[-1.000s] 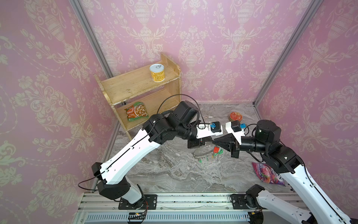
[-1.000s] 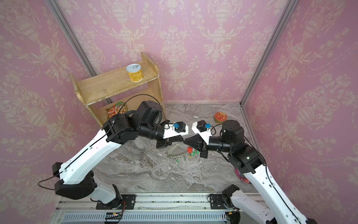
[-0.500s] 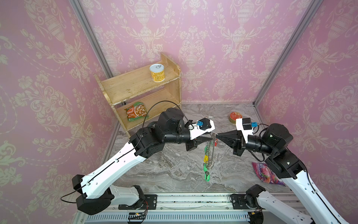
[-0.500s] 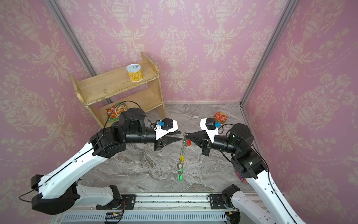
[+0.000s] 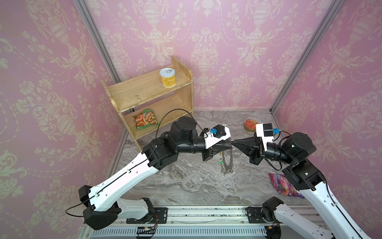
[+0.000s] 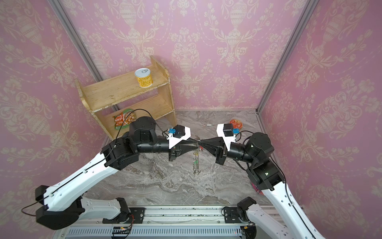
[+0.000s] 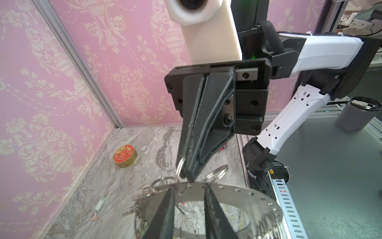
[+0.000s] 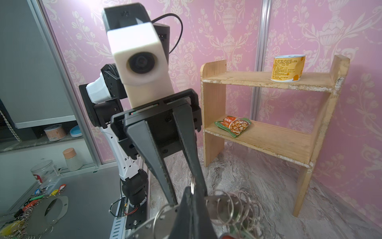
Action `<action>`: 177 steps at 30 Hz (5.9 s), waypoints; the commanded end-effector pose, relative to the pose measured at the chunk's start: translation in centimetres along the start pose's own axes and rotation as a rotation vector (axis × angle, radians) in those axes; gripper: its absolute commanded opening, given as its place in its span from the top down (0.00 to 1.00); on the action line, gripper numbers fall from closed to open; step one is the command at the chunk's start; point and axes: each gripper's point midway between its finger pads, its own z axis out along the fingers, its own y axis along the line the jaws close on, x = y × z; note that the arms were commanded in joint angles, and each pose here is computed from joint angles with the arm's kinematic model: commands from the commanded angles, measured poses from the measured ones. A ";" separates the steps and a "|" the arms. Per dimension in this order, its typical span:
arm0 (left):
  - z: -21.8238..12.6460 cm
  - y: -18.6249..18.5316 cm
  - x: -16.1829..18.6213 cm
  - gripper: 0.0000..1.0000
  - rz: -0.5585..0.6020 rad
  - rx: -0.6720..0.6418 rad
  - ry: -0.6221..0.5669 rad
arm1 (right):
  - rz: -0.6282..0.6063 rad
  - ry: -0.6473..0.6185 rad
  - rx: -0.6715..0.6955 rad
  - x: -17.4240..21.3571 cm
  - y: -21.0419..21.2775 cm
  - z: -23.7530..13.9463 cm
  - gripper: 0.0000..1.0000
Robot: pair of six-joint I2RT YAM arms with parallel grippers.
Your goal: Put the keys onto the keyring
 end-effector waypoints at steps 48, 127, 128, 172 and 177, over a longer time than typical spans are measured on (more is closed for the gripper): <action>-1.1 0.9 -1.5 0.78 -0.014 -0.061 -0.070 | -0.056 -0.030 -0.066 -2.8 2.1 -0.6 1.00; -0.1 1.7 -3.6 1.00 -0.047 -0.076 -0.137 | -0.267 0.156 0.212 1.9 0.4 -2.2 0.59; -0.1 1.7 -3.6 1.00 -0.045 -0.076 -0.136 | -0.267 0.162 0.204 2.0 0.6 -2.2 0.59; 0.0 0.8 -4.1 1.00 -0.065 -0.033 -0.152 | -0.347 0.147 0.219 1.0 0.2 -2.1 0.62; 0.3 1.1 -4.2 1.00 -0.071 -0.037 -0.150 | -0.336 0.135 0.207 0.7 0.3 -1.8 0.63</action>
